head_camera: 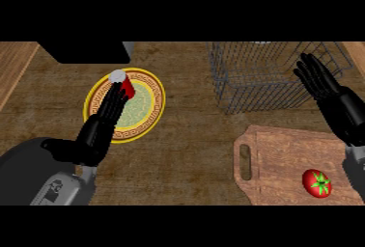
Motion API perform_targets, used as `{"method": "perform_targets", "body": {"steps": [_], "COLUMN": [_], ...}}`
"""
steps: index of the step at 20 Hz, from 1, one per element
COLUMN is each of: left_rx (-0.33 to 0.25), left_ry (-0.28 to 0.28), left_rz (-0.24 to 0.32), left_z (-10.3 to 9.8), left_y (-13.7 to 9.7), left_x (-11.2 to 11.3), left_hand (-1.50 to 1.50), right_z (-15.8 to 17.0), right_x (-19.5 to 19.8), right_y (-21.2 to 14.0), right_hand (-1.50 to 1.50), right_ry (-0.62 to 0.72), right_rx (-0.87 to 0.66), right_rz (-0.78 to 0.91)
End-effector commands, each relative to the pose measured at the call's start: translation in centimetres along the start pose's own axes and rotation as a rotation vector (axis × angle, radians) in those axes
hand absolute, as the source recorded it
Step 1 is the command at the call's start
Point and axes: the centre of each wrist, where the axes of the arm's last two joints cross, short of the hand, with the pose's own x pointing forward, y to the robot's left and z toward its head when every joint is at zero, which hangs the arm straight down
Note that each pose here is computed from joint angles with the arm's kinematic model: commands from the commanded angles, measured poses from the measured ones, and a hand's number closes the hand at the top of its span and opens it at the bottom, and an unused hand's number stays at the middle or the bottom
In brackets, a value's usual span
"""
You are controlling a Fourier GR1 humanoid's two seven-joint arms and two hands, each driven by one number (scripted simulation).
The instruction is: Pick the tomato from the cutting board and place it in the basket
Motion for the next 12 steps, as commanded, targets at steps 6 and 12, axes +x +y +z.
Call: {"method": "perform_targets", "body": {"steps": [6, 12], "left_rx": [0.258, 0.287], "left_ry": [0.592, 0.695], "left_rz": [-0.116, -0.123], "left_z": [8.0, 10.2], "left_y": [6.8, 7.5], "left_x": [-7.4, -7.5], "left_hand": [0.0, 0.0], "right_z": [-0.3, 5.7], "right_x": [-0.6, 0.2], "right_y": [1.6, 9.7], "right_hand": [1.5, -1.5], "right_ry": [-0.185, -0.226], "right_rx": [0.267, 0.579], "right_rz": [-0.391, -0.219]}}
